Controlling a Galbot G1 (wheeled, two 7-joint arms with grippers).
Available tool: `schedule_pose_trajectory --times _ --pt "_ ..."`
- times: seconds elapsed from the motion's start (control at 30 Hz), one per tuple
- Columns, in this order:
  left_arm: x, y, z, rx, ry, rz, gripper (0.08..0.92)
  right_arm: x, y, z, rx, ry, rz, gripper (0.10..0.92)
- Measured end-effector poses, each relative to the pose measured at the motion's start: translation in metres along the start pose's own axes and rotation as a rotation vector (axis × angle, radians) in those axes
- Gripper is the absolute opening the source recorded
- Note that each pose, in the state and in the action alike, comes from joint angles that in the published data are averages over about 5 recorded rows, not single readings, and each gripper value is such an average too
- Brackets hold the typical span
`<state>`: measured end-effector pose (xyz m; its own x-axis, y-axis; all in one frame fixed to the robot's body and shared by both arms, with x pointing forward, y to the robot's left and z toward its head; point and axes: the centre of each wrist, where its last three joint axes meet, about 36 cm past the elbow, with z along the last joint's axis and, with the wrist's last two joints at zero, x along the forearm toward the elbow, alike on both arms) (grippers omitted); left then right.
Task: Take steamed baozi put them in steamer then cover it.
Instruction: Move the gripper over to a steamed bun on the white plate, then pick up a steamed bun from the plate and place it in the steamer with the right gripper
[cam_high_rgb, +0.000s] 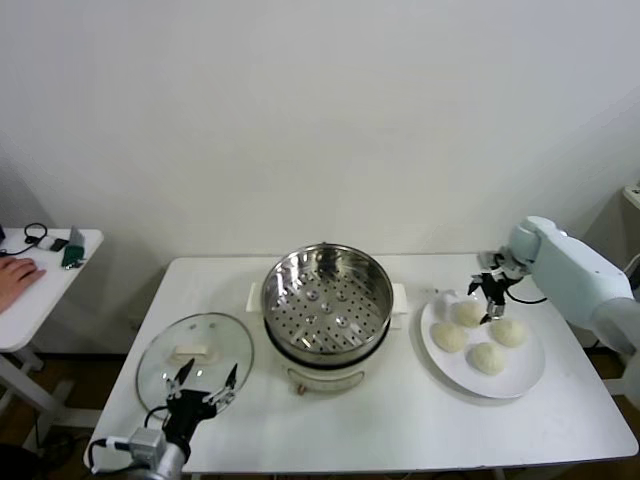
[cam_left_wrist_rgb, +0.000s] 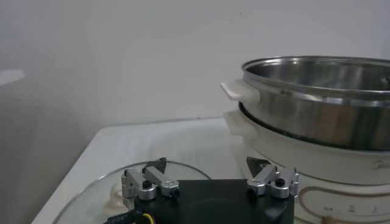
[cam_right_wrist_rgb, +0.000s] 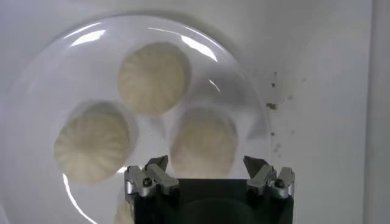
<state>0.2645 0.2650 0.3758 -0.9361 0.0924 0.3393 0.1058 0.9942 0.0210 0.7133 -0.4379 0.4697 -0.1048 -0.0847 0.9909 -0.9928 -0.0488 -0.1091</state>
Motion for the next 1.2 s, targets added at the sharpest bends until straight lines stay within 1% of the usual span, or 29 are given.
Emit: schedule_pose_trajectory --times 0.1,0.3,0.53,0.7,0.83,0.93,1.07,1.2 --pt "0.001 0.0 0.0 0.0 0.0 0.0 0.823 -0.001 0.0 0.0 -0.001 0.003 0.003 0.78" --pt "0.001 0.0 -0.001 0.0 -0.004 0.0 0.823 -0.003 -0.001 -0.003 0.003 -0.005 0.009 0.703" --pt "0.001 -0.001 -0.001 0.003 -0.006 -0.002 0.823 0.001 -0.001 -0.004 0.021 -0.004 0.008 0.687" --pt "0.002 -0.002 -0.002 0.006 -0.011 -0.004 0.823 0.02 -0.007 -0.007 0.055 -0.01 0.02 0.687" --pt "0.004 -0.002 -0.003 0.006 -0.014 -0.006 0.823 0.057 -0.02 -0.023 0.128 -0.022 0.05 0.687" --pt "0.005 -0.002 -0.005 0.003 -0.018 -0.008 0.823 0.1 -0.035 -0.051 0.225 -0.033 0.086 0.687" --pt "0.006 0.0 -0.008 -0.001 -0.027 -0.012 0.823 0.163 -0.049 -0.101 0.383 -0.057 0.136 0.687" --pt "0.006 0.002 -0.01 -0.001 -0.036 -0.018 0.823 0.216 -0.051 -0.166 0.582 -0.09 0.166 0.687"
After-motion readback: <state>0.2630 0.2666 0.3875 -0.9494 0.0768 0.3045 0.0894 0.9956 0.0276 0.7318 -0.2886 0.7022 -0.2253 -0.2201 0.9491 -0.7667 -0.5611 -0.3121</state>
